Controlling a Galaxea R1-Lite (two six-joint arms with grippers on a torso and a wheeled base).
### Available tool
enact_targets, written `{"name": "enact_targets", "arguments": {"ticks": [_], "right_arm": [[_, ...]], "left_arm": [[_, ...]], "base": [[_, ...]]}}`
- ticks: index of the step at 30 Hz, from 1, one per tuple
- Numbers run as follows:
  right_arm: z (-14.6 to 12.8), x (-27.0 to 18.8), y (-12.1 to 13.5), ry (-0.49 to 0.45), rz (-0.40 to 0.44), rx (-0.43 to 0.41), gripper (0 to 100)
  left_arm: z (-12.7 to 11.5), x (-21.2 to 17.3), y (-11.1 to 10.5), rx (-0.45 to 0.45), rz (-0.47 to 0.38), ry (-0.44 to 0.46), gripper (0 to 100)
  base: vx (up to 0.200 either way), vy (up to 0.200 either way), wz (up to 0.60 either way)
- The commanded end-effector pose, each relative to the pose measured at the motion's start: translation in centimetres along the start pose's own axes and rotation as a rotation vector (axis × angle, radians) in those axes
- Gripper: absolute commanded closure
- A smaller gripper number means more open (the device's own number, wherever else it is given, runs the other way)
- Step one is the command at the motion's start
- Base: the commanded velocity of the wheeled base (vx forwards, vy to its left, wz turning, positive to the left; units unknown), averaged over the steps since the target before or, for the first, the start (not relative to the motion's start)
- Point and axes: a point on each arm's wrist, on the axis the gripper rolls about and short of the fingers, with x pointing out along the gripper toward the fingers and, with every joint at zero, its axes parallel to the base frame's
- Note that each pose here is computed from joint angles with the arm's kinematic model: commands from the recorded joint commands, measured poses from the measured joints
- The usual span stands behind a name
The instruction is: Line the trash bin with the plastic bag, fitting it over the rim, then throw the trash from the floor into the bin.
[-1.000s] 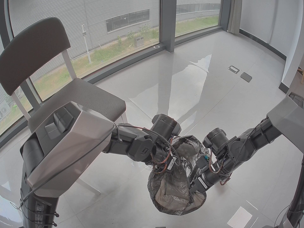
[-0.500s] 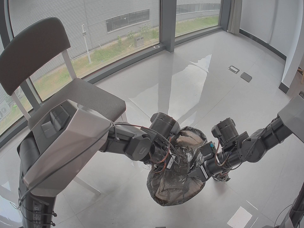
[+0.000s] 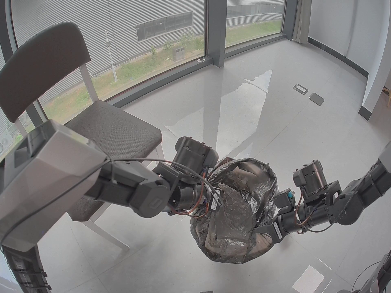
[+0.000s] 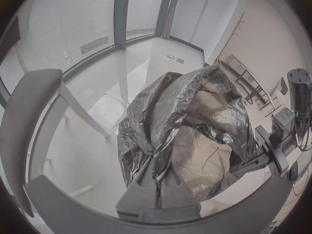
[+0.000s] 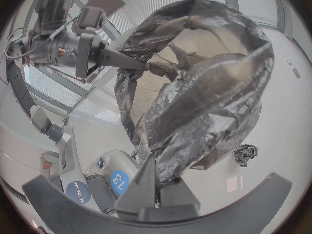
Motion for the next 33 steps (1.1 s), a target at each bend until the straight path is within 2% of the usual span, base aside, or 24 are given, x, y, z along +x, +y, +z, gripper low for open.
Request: {"name": "enact_targets", "arguments": {"ticks": [1,7,10,12,17,21,26,33], "right_arm": [[-1.2,-1.9,0.7,-0.027,-0.035,-0.008,100],[-1.8,-2.0,0.7,-0.027,-0.049,-0.006,100],[-1.9,-1.2,1.1,0.001,-0.022,0.044,100],[-2.4,0.5,1.1,0.054,-0.004,0.082,100],[-3.6,3.1,0.9,0.155,0.005,0.098,100],[-4.0,3.2,1.0,0.177,0.007,0.100,100],[-4.0,3.0,1.0,0.218,0.008,0.095,100],[-2.3,4.3,1.0,0.250,0.013,0.079,100]], "left_arm": [[-1.1,-2.9,0.4,-0.005,-0.009,-0.028,100],[-1.6,-2.8,0.3,-0.002,-0.016,-0.039,100],[-2.7,-2.0,-0.2,0.021,-0.020,0.010,100],[-3.4,-0.9,-0.6,0.031,-0.019,0.044,100],[-4.4,2.0,-1.1,0.039,-0.044,0.107,100],[-4.4,3.6,-1.4,0.038,-0.084,0.150,100],[-4.2,5.3,-1.4,0.031,-0.101,0.181,100],[-4.0,6.0,-0.6,0.016,-0.084,0.183,100]], "base": [[0.000,0.000,0.00],[0.000,0.000,0.00],[0.000,0.000,0.00],[0.000,0.000,0.00],[0.000,0.000,0.00],[0.000,0.000,0.00],[0.000,0.000,0.00],[0.000,0.000,0.00]]}}
